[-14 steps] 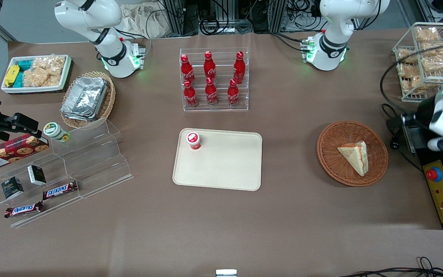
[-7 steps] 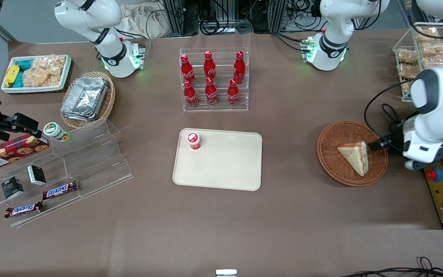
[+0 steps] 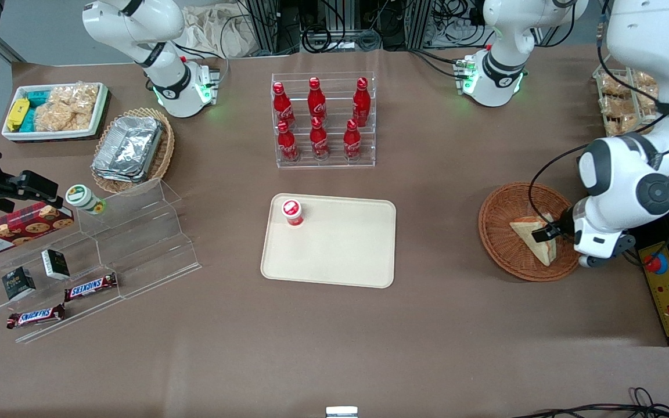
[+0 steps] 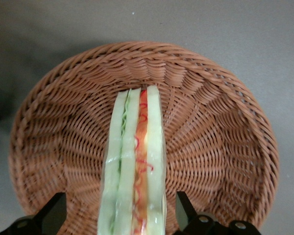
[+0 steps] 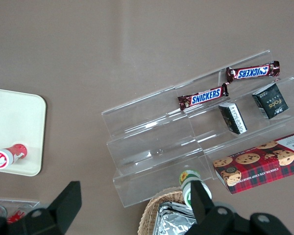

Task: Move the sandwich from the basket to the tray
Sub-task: 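Lower the left gripper over the wrapped sandwich and close on it, then lift the sandwich and carry it with the left gripper to the cream tray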

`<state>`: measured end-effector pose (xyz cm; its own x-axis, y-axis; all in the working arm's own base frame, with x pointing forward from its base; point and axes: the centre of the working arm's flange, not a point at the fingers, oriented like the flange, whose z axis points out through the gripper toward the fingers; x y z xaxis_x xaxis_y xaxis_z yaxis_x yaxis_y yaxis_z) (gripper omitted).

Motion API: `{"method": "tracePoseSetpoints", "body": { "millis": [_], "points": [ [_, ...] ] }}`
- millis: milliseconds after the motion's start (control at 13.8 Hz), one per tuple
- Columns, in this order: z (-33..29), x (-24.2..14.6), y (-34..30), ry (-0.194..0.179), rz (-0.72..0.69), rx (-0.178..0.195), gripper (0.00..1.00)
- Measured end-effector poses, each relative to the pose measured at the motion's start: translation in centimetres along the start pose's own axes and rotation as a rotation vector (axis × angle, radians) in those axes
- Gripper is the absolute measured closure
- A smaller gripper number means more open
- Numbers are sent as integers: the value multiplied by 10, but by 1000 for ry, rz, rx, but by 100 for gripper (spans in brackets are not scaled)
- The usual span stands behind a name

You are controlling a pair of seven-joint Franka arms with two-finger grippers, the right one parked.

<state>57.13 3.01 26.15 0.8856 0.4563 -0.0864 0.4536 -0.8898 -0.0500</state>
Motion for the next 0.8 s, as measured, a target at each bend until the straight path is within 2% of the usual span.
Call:
{"method": "tracePoseSetpoints", "body": {
  "millis": [145, 218, 291, 364, 655, 800],
  "points": [
    [19, -2, 0, 14, -20, -21, 0],
    [25, -3, -1, 13, -38, -32, 6],
    [27, -3, -1, 10, -58, -38, 6],
    [26, -3, -1, 10, -80, -41, 14],
    [13, -1, 4, 18, -123, -48, 58],
    [2, -4, 8, 4, -117, -42, 71]
  ]
}}
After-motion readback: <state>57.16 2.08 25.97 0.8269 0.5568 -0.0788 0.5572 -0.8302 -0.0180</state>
